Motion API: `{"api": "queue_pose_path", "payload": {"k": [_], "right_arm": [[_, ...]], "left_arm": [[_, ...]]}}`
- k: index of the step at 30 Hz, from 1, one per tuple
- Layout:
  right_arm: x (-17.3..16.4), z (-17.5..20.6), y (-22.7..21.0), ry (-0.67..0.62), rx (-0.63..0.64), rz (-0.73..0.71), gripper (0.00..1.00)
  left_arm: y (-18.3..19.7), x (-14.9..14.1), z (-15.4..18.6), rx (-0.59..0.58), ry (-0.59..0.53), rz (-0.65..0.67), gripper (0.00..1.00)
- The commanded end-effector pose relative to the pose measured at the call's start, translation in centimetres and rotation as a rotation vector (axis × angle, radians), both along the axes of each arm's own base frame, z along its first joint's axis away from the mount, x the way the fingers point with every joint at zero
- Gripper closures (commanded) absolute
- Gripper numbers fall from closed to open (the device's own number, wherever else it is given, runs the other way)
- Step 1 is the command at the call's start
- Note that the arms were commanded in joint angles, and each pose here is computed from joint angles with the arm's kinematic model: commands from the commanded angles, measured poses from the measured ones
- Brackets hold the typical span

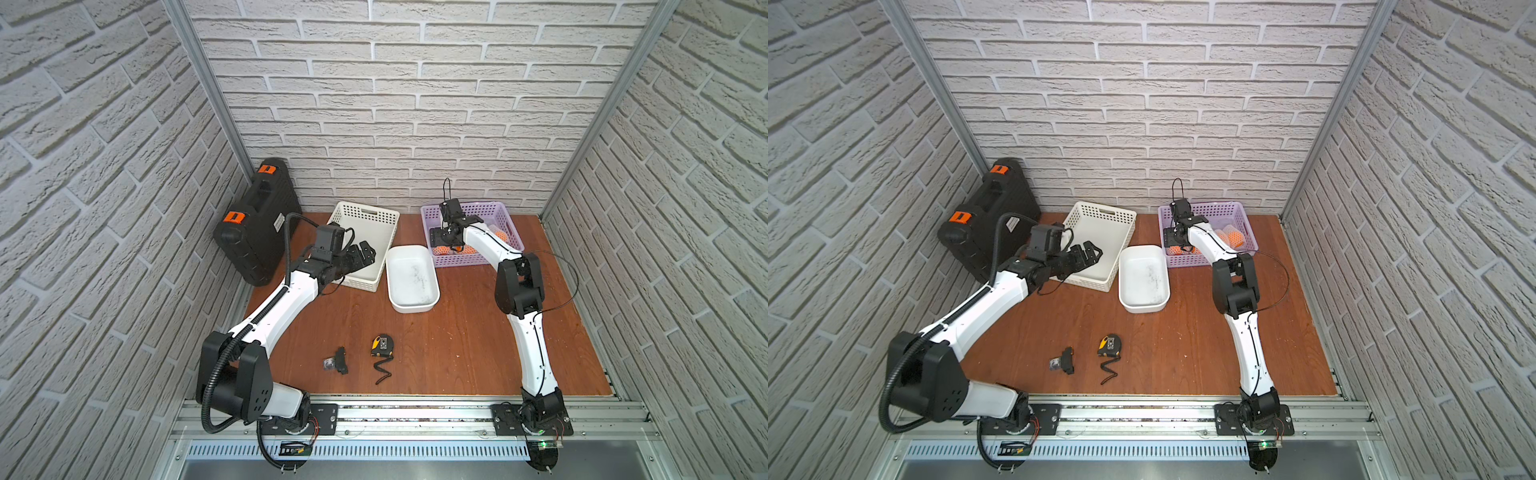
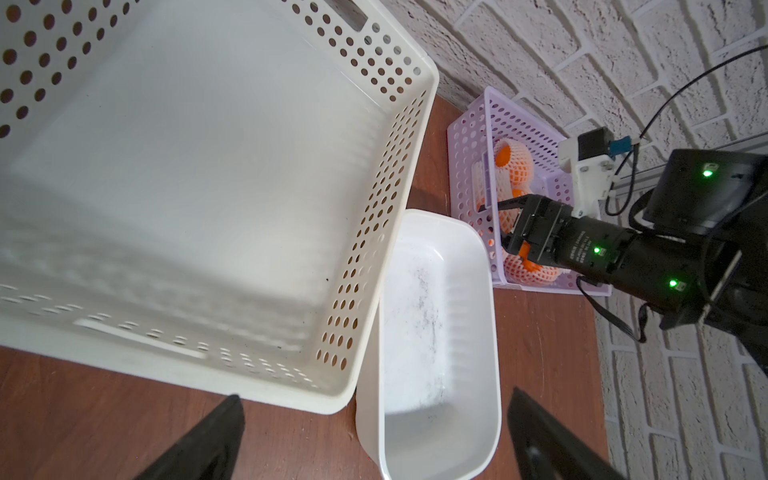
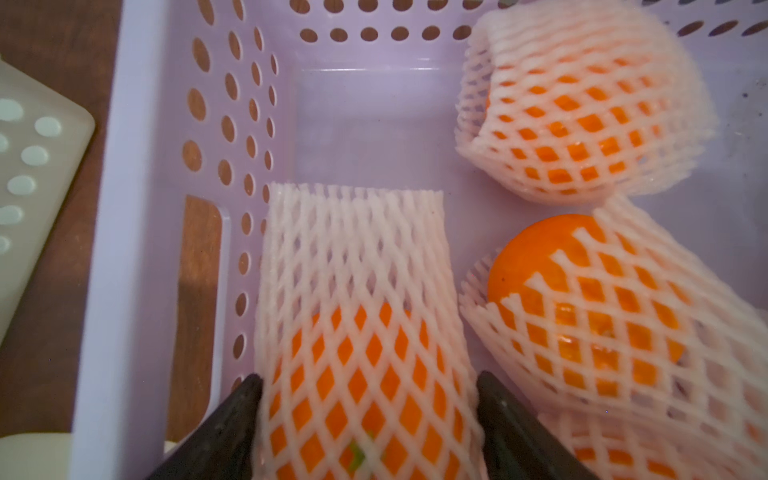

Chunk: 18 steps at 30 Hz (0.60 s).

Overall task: Remove foam nets from oranges
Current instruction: Pick up the orange from the basket.

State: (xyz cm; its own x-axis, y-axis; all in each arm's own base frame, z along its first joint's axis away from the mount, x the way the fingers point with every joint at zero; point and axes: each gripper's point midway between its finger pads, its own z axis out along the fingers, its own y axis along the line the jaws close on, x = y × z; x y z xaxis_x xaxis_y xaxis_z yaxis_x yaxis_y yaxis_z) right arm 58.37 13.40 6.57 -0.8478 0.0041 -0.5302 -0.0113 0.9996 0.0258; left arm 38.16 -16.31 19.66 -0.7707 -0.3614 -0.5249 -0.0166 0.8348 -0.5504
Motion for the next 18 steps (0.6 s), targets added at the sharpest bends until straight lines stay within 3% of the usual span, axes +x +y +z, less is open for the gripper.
{"api": "queue_pose_path", "payload": {"k": [1, 7, 9, 12, 18], "right_arm": [[-0.7, -1.7, 0.0, 0.051, -0.031, 0.018, 0.27], [-0.6, 0.1, 0.1, 0.018, -0.01, 0.009, 0.36], [-0.7, 0.8, 0.2, 0.004, -0.004, 0.02, 0.3], [-1.2, 1.1, 0.0, 0.009, 0.003, 0.0, 0.1], [-1.9, 0.6, -0.8, 0.039, -0.005, -0.048, 0.06]], "left_arm": [[-0.8, 0.6, 1.3, -0.026, -0.037, -0.02, 0.02], [-0.8, 0.6, 1.3, -0.027, -0.036, -0.018, 0.02], [-0.8, 0.6, 1.3, -0.028, -0.034, -0.017, 0.02], [-0.9, 0.6, 1.3, -0.033, -0.031, -0.02, 0.02], [-0.9, 0.5, 1.3, -0.038, -0.032, -0.023, 0.02]]}}
